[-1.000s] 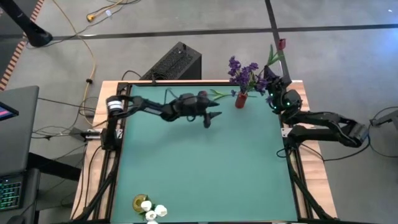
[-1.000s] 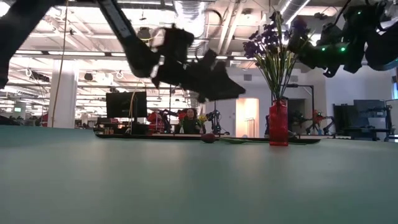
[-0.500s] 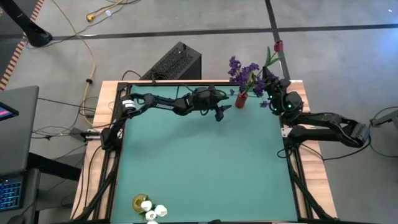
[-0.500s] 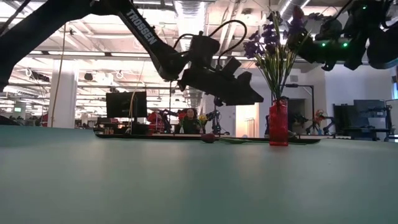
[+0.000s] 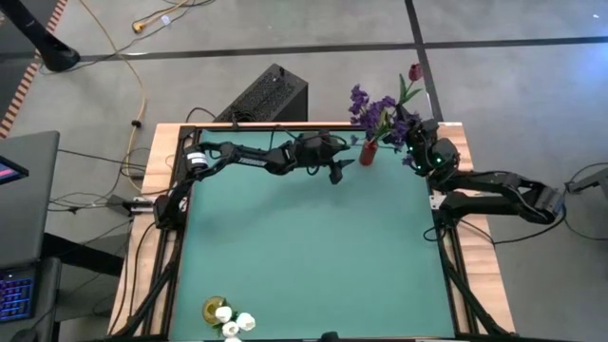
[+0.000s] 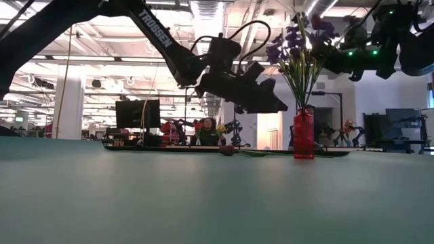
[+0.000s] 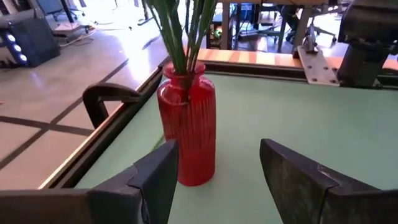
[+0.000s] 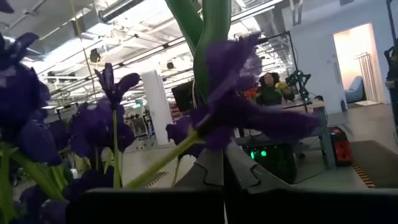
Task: Sort flowers into vase by color
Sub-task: Put the red flowers into the red vase
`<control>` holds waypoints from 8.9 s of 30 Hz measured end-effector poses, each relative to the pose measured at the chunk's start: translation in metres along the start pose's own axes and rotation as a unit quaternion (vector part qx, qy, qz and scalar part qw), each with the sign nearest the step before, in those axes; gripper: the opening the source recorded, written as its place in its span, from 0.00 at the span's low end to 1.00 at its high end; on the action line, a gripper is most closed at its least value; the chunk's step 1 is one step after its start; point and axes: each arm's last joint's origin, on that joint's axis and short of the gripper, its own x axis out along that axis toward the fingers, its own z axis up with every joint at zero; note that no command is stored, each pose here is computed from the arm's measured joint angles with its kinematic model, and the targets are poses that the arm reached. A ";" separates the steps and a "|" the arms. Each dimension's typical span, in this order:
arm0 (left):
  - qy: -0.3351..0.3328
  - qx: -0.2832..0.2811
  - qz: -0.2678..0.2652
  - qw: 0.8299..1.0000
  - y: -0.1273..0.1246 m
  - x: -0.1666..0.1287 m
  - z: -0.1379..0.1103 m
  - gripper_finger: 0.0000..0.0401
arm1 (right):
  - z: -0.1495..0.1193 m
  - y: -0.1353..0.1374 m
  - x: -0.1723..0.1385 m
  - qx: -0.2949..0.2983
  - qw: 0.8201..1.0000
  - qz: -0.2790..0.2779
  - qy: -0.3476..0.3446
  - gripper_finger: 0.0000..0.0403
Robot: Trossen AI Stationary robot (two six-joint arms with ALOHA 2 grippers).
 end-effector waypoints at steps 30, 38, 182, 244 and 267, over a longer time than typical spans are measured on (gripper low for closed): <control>0.007 -0.001 0.000 1.000 0.002 0.000 -0.002 0.54 | 0.019 -0.001 -0.008 -0.015 0.999 0.025 -0.016 0.03; 0.007 -0.002 0.000 1.000 0.002 0.000 -0.002 0.54 | 0.014 0.006 -0.008 -0.007 0.999 0.051 -0.012 0.03; 0.040 -0.001 -0.020 0.999 0.001 -0.001 -0.008 0.54 | -0.033 0.003 -0.013 -0.053 0.977 0.061 0.200 0.43; 0.009 -0.044 -0.065 0.997 0.021 -0.003 -0.004 0.54 | -0.011 0.011 -0.004 -0.087 0.963 0.085 0.240 0.61; -0.014 -0.058 -0.070 0.996 0.026 -0.004 0.001 0.54 | 0.006 0.010 -0.008 -0.083 0.972 0.092 0.201 0.61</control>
